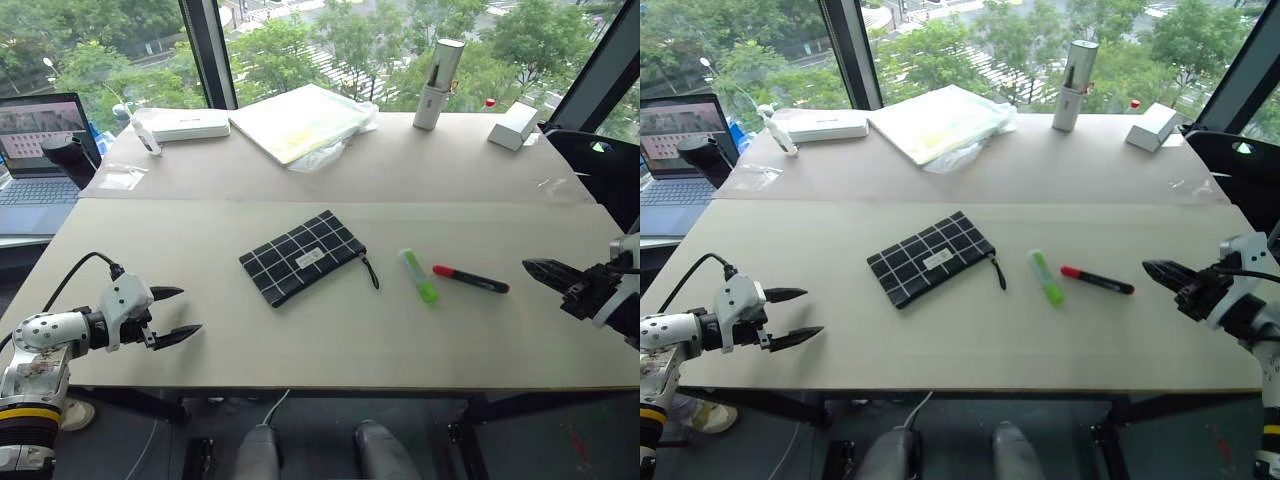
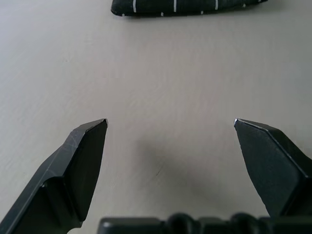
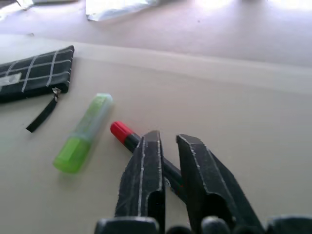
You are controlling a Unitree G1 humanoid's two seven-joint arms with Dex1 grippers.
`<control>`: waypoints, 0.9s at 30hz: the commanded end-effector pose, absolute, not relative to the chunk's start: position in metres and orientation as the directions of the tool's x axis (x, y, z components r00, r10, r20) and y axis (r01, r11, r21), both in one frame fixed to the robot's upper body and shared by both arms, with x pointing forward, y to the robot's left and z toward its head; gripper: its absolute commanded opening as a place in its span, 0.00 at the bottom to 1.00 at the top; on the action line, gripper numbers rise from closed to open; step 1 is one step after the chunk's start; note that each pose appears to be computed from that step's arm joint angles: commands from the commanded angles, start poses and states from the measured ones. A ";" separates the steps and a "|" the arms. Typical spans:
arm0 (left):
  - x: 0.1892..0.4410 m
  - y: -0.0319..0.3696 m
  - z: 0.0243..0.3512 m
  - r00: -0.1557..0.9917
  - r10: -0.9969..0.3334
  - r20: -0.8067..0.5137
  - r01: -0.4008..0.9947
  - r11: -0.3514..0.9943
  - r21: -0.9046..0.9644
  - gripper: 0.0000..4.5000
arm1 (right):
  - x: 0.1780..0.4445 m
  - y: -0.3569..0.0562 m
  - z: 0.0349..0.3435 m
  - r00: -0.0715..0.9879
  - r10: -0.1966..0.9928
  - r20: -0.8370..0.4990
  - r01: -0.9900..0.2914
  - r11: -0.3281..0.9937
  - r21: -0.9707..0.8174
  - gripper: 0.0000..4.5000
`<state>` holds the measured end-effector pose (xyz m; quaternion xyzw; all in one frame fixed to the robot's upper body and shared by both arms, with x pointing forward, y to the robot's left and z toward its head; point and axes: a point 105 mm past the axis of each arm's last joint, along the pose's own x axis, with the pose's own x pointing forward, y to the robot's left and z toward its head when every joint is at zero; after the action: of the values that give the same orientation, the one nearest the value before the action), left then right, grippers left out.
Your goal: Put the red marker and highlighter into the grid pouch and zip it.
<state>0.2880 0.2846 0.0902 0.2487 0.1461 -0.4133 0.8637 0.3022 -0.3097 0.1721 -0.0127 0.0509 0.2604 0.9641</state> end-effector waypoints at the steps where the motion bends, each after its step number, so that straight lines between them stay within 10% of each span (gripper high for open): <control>1: 0.295 0.278 0.097 0.589 -0.658 -0.469 0.807 0.445 0.389 1.00 | 0.315 -0.264 0.202 0.784 0.620 -0.011 -0.620 0.783 -0.042 0.01; 12: 0.324 0.239 0.085 0.503 -0.690 -0.522 0.798 0.138 0.586 1.00 | 0.396 -0.114 0.172 0.705 0.697 -0.130 -0.694 0.642 -0.326 0.01; 27: 0.340 0.188 0.072 0.424 -0.767 -0.481 0.771 0.028 0.636 1.00 | 0.413 -0.104 0.110 0.728 0.581 -0.364 -0.657 0.439 -0.613 0.01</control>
<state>0.3485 0.2005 0.0995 0.4475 -0.0329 -0.4972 0.7426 0.4111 -0.0975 0.1074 -0.3440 0.0628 0.3742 0.8589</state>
